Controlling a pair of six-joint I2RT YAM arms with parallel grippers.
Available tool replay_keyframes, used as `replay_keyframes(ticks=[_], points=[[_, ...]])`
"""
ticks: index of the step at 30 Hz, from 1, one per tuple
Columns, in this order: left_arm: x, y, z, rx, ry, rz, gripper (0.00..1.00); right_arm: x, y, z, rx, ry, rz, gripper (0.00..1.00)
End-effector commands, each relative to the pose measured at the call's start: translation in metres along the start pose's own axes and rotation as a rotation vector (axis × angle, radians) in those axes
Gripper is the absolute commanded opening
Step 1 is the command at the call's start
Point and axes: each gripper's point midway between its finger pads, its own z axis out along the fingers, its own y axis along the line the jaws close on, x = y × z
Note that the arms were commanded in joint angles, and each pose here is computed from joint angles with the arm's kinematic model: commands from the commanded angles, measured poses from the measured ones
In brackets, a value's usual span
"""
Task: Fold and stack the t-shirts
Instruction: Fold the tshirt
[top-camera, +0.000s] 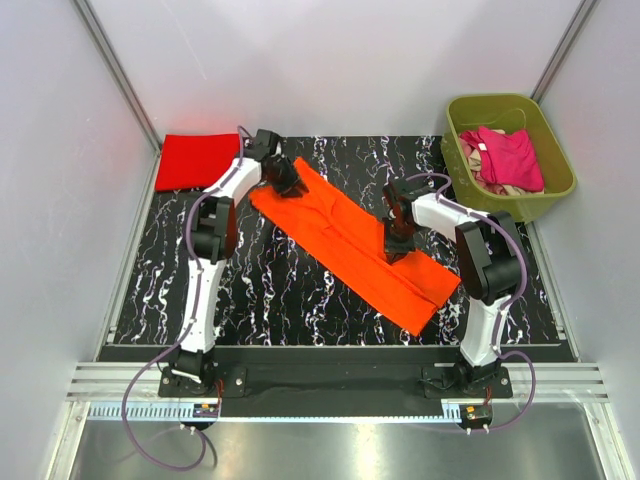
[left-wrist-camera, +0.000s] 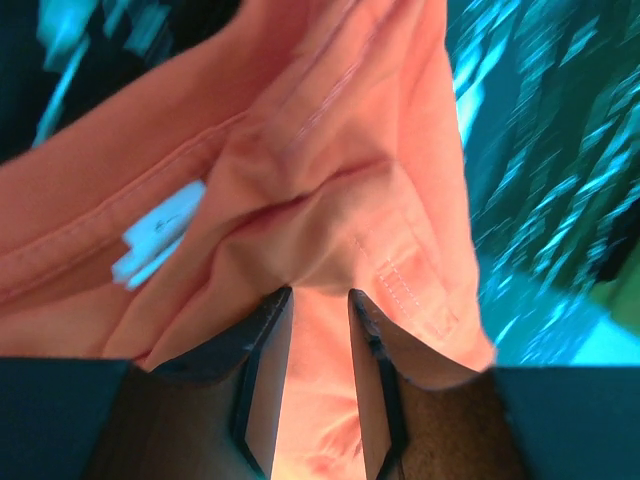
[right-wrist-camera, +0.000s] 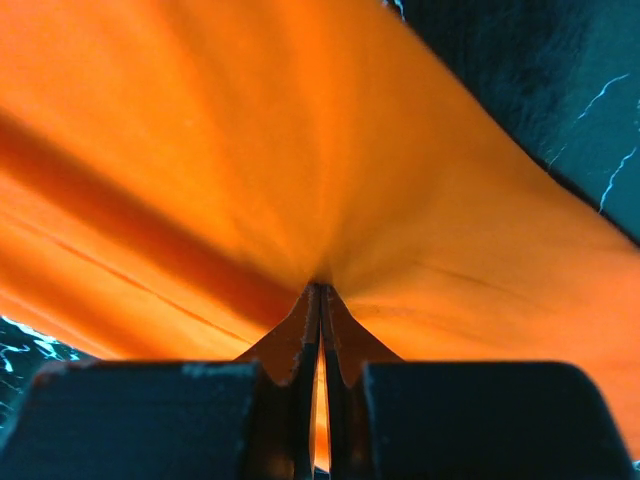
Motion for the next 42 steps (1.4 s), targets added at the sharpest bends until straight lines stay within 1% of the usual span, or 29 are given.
replay_keyframes(ticks=[1, 2, 3, 4, 5, 9, 10, 11, 12, 13, 14, 15, 17, 19, 22, 23, 26, 29, 31, 33, 34, 35, 36, 37, 38, 39, 40, 41, 42], points=[[-0.014, 0.008, 0.036, 0.015, -0.021, -0.048, 0.36, 0.002, -0.001, 0.013, 0.008, 0.017, 0.046, 0.07], [-0.022, -0.002, 0.04, 0.07, -0.048, -0.045, 0.35, 0.005, -0.001, 0.015, 0.005, 0.022, 0.057, 0.07], [-0.026, -0.007, 0.043, 0.104, -0.055, -0.091, 0.34, 0.009, 0.002, 0.019, -0.006, 0.03, 0.082, 0.06], [-0.036, -0.018, 0.047, 0.176, -0.09, -0.092, 0.32, 0.011, 0.004, 0.021, -0.015, 0.033, 0.096, 0.07], [-0.034, -0.016, 0.051, 0.2, -0.08, -0.154, 0.31, 0.011, 0.007, 0.023, -0.03, 0.033, 0.114, 0.07], [-0.05, -0.031, 0.058, 0.289, -0.129, -0.207, 0.3, 0.021, 0.034, 0.027, -0.126, 0.072, 0.232, 0.06], [-0.05, -0.028, 0.068, 0.29, -0.124, -0.213, 0.3, 0.025, 0.044, 0.027, -0.147, 0.083, 0.244, 0.06], [-0.06, -0.04, 0.064, 0.33, -0.138, -0.208, 0.3, 0.026, 0.054, 0.027, -0.179, 0.078, 0.253, 0.06], [-0.064, -0.044, 0.065, 0.35, -0.144, -0.206, 0.31, 0.031, 0.063, 0.026, -0.201, 0.1, 0.297, 0.06], [-0.065, -0.043, 0.071, 0.359, -0.145, -0.212, 0.31, 0.035, 0.07, 0.026, -0.215, 0.107, 0.308, 0.06], [-0.073, -0.055, 0.066, 0.399, -0.169, -0.206, 0.31, 0.039, 0.087, 0.024, -0.251, 0.099, 0.291, 0.06], [-0.077, -0.057, 0.065, 0.414, -0.181, -0.204, 0.32, 0.045, 0.093, 0.023, -0.261, 0.11, 0.321, 0.06], [-0.084, -0.065, 0.062, 0.439, -0.212, -0.19, 0.32, 0.05, 0.116, 0.019, -0.306, 0.088, 0.314, 0.06], [-0.092, -0.071, 0.059, 0.462, -0.244, -0.162, 0.32, 0.054, 0.129, 0.019, -0.326, 0.088, 0.363, 0.06], [-0.099, -0.073, 0.058, 0.477, -0.282, -0.135, 0.32, 0.05, 0.157, 0.018, -0.397, 0.086, 0.438, 0.07], [-0.1, -0.072, 0.059, 0.478, -0.291, -0.127, 0.33, 0.044, 0.168, 0.017, -0.426, 0.078, 0.486, 0.07], [-0.104, -0.074, 0.061, 0.492, -0.302, -0.114, 0.33, 0.034, 0.19, 0.011, -0.476, 0.055, 0.522, 0.07], [-0.107, -0.079, 0.057, 0.511, -0.312, -0.099, 0.34, 0.027, 0.195, 0.01, -0.48, 0.035, 0.518, 0.07], [-0.11, -0.088, 0.043, 0.519, -0.316, -0.081, 0.37, 0.026, 0.199, 0.004, -0.499, 0.028, 0.488, 0.07], [-0.107, -0.101, 0.025, 0.55, -0.308, -0.027, 0.39, 0.024, 0.202, -0.011, -0.53, -0.004, 0.398, 0.09], [-0.107, -0.115, -0.003, 0.557, -0.32, 0.001, 0.43, 0.023, 0.2, -0.016, -0.53, -0.021, 0.365, 0.14], [-0.107, -0.121, -0.019, 0.546, -0.345, 0.048, 0.45, 0.026, 0.195, -0.029, -0.525, -0.046, 0.287, 0.19], [-0.112, -0.147, -0.066, 0.585, -0.4, 0.102, 0.48, 0.027, 0.192, -0.035, -0.526, -0.065, 0.251, 0.3], [-0.102, -0.142, -0.073, 0.543, -0.372, 0.11, 0.5, 0.029, 0.188, -0.04, -0.521, -0.077, 0.216, 0.32], [-0.1, -0.143, -0.088, 0.511, -0.395, 0.185, 0.52, 0.034, 0.175, -0.05, -0.489, -0.089, 0.169, 0.37], [-0.097, -0.159, -0.129, 0.516, -0.429, 0.235, 0.53, 0.036, 0.169, -0.055, -0.483, -0.092, 0.142, 0.42], [-0.083, -0.146, -0.129, 0.463, -0.387, 0.236, 0.54, 0.038, 0.162, -0.058, -0.47, -0.092, 0.123, 0.47], [-0.074, -0.141, -0.138, 0.441, -0.386, 0.276, 0.54, 0.043, 0.146, -0.063, -0.436, -0.09, 0.094, 0.51], [-0.065, -0.151, -0.175, 0.456, -0.416, 0.306, 0.55, 0.047, 0.14, -0.066, -0.436, -0.085, 0.079, 0.54]])
